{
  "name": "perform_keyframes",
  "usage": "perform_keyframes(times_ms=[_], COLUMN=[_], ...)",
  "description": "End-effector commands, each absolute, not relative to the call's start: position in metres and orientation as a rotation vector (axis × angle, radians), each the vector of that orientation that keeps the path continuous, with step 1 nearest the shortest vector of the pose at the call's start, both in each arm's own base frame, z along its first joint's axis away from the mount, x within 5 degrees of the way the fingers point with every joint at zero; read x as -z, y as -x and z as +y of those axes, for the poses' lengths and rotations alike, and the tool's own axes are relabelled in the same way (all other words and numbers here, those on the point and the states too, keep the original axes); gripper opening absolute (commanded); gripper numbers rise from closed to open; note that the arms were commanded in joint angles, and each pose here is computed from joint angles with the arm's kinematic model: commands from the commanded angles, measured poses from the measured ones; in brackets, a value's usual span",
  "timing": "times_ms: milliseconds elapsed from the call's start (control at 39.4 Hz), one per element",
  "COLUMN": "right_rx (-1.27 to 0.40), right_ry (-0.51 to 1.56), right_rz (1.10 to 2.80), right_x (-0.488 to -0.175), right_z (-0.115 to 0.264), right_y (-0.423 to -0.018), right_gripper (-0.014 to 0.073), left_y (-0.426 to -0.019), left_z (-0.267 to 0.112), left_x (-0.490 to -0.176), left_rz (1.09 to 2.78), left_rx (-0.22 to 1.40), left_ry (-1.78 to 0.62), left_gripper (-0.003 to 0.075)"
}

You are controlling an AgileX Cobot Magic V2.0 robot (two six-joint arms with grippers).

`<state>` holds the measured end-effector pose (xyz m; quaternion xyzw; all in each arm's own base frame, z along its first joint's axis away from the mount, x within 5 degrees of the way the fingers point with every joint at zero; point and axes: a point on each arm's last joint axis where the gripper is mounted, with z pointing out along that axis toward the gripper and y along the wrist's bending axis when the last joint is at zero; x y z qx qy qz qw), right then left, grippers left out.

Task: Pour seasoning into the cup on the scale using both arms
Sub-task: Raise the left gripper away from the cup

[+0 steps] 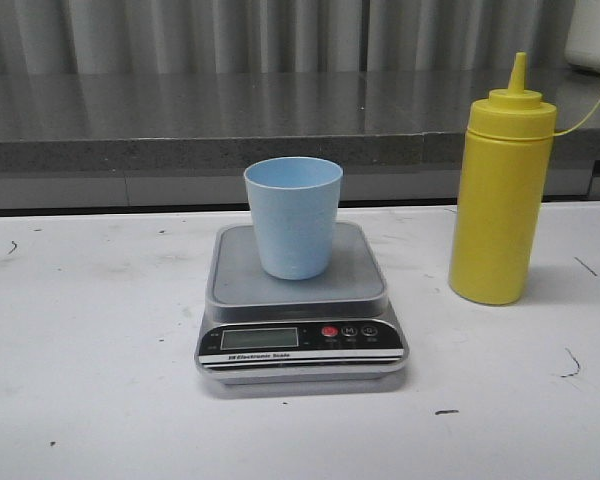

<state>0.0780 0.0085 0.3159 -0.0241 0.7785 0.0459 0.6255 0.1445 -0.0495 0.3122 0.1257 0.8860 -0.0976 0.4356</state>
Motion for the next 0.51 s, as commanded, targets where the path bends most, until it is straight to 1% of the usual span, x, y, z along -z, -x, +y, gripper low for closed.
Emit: perform_keyframes(times_ms=[0, 127, 254, 355, 482], right_rx=[-0.102, -0.102, -0.102, -0.102, -0.101], right_ry=[0.044, 0.043, 0.043, 0.043, 0.042], right_rz=[1.691, 1.69, 1.69, 1.69, 1.674], right_x=[-0.332, -0.332, -0.332, -0.332, -0.334], right_z=[0.008, 0.008, 0.008, 0.008, 0.008], right_y=[-0.08, -0.08, -0.08, -0.08, -0.081], right_gripper=[0.0632, 0.0632, 0.0632, 0.0632, 0.0632], left_y=[-0.122, -0.087, -0.058, -0.038, -0.029], left_z=[-0.042, -0.031, -0.022, -0.015, -0.012], left_x=[-0.327, -0.324, -0.322, -0.318, -0.311], left_rz=[1.956, 1.771, 1.624, 1.534, 1.492], left_rx=[0.302, 0.321, 0.335, 0.343, 0.347], left_ry=[-0.239, -0.212, -0.196, -0.188, -0.183], left_gripper=[-0.002, -0.002, -0.002, -0.002, -0.002])
